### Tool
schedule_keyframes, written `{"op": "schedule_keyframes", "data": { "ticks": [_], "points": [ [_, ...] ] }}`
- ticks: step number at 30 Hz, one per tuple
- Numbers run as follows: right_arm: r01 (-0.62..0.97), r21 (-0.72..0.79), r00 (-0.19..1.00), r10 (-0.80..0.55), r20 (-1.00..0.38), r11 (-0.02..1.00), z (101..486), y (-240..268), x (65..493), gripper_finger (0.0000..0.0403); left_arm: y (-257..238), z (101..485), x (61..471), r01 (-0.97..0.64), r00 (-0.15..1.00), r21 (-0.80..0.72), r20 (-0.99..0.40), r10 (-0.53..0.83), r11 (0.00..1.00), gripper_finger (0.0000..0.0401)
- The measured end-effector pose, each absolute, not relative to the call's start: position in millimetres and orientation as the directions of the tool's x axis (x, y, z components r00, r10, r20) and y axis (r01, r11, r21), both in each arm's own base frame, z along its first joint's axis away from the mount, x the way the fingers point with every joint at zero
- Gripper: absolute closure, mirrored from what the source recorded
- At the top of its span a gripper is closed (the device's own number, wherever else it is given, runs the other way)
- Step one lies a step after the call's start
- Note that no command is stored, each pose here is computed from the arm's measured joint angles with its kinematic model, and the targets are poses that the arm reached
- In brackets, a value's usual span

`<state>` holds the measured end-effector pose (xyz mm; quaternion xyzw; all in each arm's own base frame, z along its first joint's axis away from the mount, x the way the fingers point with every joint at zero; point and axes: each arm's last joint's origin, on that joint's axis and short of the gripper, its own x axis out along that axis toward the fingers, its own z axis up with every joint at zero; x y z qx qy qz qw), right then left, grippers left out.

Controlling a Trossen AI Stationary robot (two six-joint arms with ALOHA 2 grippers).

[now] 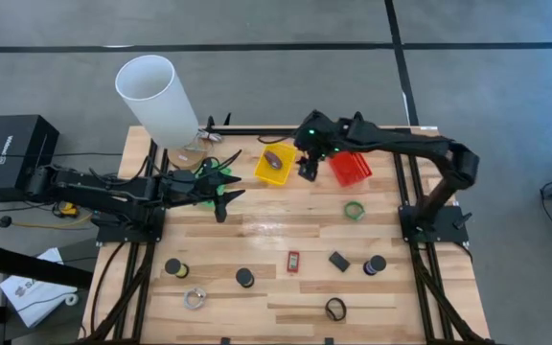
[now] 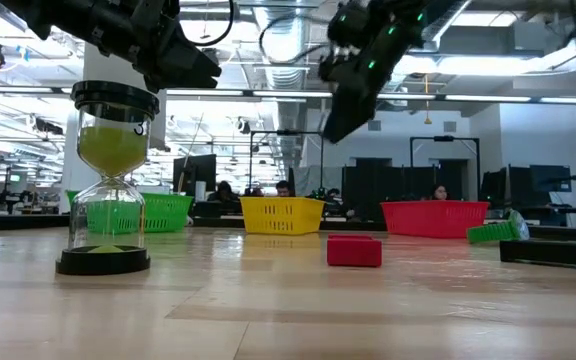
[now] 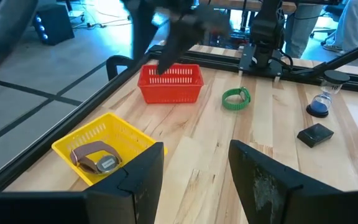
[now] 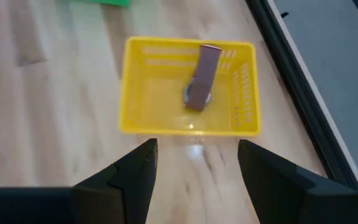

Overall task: Pick & Place Office items
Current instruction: Put the blue hourglass into the red bin

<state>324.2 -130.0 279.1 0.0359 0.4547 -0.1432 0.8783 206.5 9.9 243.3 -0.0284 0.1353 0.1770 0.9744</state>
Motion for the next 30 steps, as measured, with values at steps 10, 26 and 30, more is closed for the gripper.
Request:
{"op": "schedule_keyframes", "data": {
  "ticks": [10, 26, 30],
  "points": [
    [0.138, -0.058, 0.634, -0.133, -0.762, 0.989, 326.5, -59.5, 277.4, 0.0188, 9.9, 243.4, 206.5, -0.353, 0.901, -0.007, -0.273, 0.337, 0.936, 0.0224],
    [0.18, 0.229, 0.615, 0.072, -0.785, 0.957, 285.7, 25.1, 213.0, 0.0188, 10.0, 247.1, 207.5, -0.347, 0.911, 0.007, -0.236, 0.338, 0.938, 0.0224],
    [0.194, 0.259, 0.571, 0.106, -0.814, 0.946, 273.7, 40.1, 215.4, 0.0188, 10.0, 247.4, 207.6, -0.348, 0.912, 0.001, -0.234, 0.338, 0.938, 0.0224]
  ]
}}
